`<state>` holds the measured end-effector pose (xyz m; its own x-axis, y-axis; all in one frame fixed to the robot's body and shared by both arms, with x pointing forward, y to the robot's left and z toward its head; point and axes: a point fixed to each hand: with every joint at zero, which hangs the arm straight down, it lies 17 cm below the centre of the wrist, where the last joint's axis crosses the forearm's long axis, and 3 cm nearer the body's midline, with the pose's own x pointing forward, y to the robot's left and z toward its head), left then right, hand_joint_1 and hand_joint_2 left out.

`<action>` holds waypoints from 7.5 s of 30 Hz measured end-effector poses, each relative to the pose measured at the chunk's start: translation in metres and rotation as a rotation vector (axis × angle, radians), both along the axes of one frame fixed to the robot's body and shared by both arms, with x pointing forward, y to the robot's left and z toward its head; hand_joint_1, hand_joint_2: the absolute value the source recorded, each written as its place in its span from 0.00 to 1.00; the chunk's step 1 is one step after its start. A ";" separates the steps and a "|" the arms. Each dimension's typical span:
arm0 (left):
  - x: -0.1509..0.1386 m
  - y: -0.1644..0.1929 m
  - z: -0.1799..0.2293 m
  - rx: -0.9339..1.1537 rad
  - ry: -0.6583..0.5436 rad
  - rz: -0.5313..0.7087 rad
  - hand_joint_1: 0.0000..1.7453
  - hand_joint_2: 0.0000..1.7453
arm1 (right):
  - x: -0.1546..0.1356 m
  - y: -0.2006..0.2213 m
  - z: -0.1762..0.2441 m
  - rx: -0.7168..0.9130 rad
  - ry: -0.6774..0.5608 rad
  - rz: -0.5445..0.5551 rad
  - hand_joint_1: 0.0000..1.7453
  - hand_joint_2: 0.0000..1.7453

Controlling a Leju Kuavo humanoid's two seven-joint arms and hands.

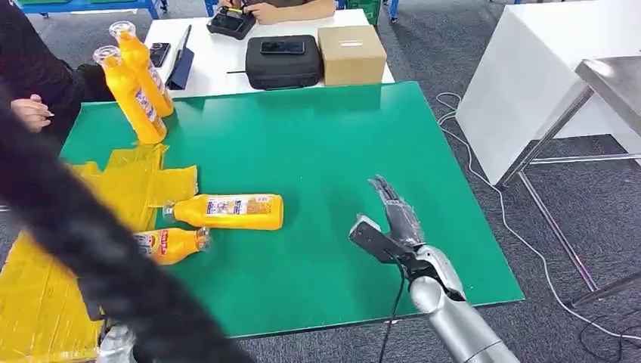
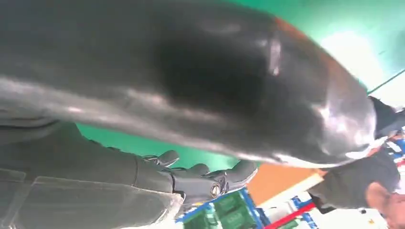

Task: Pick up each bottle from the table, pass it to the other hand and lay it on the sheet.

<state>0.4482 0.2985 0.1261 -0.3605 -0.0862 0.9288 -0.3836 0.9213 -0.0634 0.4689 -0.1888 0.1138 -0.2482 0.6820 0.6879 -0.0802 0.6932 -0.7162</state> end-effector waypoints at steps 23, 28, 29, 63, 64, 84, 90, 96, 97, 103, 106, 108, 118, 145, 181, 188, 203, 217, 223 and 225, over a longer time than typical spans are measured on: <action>-0.007 -0.030 0.114 -0.482 -0.270 -0.214 0.00 0.00 | 0.045 0.174 0.046 -0.238 -0.019 0.233 0.00 1.00; -0.005 -0.042 0.116 -0.499 -0.264 -0.242 0.00 0.00 | 0.044 0.197 0.037 -0.289 0.009 0.256 0.00 1.00; -0.005 -0.043 0.116 -0.500 -0.264 -0.244 0.00 0.00 | 0.043 0.201 0.036 -0.294 0.013 0.260 0.00 1.00; 0.004 -0.079 0.141 -0.562 -0.285 -0.333 0.00 0.00 | 0.041 0.218 -0.026 -0.597 0.180 0.237 0.00 1.00; 0.005 -0.080 0.143 -0.568 -0.288 -0.338 0.00 0.00 | 0.043 0.213 -0.028 -0.621 0.188 0.225 0.00 1.00; 0.014 -0.102 0.179 -0.630 -0.362 -0.424 0.00 0.00 | 0.057 0.161 -0.057 -0.854 0.343 0.153 0.00 1.00; 0.017 -0.102 0.188 -0.641 -0.381 -0.435 0.00 0.00 | 0.061 0.165 -0.049 -0.856 0.317 0.147 0.00 0.00; 0.016 -0.104 0.190 -0.640 -0.390 -0.449 0.00 0.00 | 0.064 0.175 -0.036 -0.847 0.272 0.145 0.00 0.00; 0.016 -0.104 0.191 -0.640 -0.391 -0.449 0.00 0.00 | 0.063 0.177 -0.035 -0.844 0.268 0.147 0.00 0.00; 0.016 -0.103 0.191 -0.640 -0.392 -0.448 0.00 0.00 | 0.062 0.189 -0.026 -0.848 0.234 0.162 0.00 0.00; 0.016 -0.103 0.191 -0.640 -0.392 -0.447 0.00 0.00 | 0.061 0.193 -0.024 -0.853 0.222 0.166 0.00 0.00; 0.016 -0.102 0.191 -0.641 -0.392 -0.446 0.00 0.00 | 0.061 0.194 -0.023 -0.856 0.217 0.168 0.00 0.00; 0.017 -0.103 0.191 -0.639 -0.387 -0.455 0.00 0.00 | 0.060 0.209 -0.011 -0.758 0.205 0.193 0.00 0.00; 0.020 -0.109 0.198 -0.658 -0.392 -0.474 0.00 0.00 | 0.038 0.178 -0.070 -0.890 0.385 0.214 0.33 1.00; 0.023 -0.081 0.165 -0.652 -0.363 -0.397 0.00 0.00 | 0.095 0.165 0.020 -1.110 0.015 0.062 0.00 0.00; 0.005 -0.058 0.158 -0.631 -0.394 -0.344 0.00 0.00 | 0.105 0.180 0.104 -0.984 -0.187 -0.031 0.00 0.00; -0.008 -0.053 0.156 -0.617 -0.402 -0.334 0.00 0.00 | 0.093 0.168 0.171 -0.564 -0.344 -0.044 0.00 1.00; -0.002 -0.092 0.179 -0.617 -0.397 -0.398 0.00 0.00 | 0.095 0.196 0.084 -0.460 -0.024 0.038 0.00 1.00; -0.009 -0.090 0.187 -0.613 -0.418 -0.389 0.00 0.00 | 0.078 0.233 0.085 -0.397 0.037 0.086 0.00 1.00; -0.011 -0.089 0.188 -0.612 -0.425 -0.388 0.00 0.00 | 0.072 0.243 0.085 -0.412 0.025 0.104 0.00 1.00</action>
